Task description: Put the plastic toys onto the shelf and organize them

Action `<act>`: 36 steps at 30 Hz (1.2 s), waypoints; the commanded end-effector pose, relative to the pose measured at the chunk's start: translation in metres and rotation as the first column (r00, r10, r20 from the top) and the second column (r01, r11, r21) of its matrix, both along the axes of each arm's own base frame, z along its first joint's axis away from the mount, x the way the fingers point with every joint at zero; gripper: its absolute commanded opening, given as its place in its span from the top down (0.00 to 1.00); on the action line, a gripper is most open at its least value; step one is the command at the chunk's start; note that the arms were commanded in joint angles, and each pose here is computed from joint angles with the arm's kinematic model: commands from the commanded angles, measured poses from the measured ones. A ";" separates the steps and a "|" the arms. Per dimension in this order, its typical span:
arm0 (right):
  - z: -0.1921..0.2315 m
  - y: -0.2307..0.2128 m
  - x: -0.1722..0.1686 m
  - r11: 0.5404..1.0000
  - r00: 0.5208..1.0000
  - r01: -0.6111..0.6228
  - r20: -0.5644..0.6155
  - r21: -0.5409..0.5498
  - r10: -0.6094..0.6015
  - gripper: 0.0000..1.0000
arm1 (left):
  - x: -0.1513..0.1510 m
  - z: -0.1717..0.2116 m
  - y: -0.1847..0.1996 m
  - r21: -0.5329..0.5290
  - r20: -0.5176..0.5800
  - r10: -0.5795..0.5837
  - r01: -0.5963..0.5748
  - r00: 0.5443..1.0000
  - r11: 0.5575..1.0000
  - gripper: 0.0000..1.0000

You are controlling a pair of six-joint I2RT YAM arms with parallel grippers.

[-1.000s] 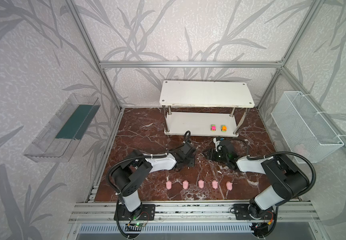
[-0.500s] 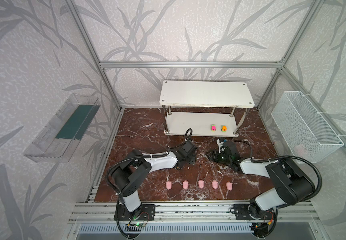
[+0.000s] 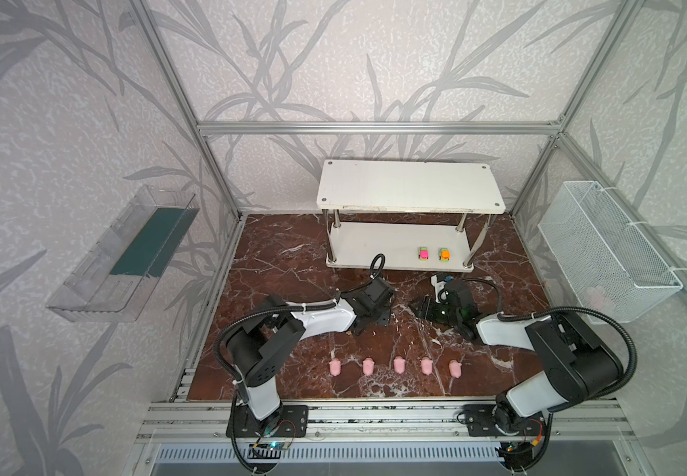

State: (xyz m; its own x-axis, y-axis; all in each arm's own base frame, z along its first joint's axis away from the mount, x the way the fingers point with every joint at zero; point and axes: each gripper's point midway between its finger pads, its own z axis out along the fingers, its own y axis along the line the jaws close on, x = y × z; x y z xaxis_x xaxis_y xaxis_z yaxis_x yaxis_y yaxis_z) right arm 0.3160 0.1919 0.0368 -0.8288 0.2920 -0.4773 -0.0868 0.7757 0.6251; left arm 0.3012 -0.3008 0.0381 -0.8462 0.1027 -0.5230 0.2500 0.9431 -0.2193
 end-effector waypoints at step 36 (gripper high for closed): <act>0.076 -0.046 -0.023 0.989 0.985 0.070 0.164 -0.127 -0.049 0.36 | 0.074 0.103 -0.021 0.103 0.220 0.017 -0.040 0.975 0.994 0.79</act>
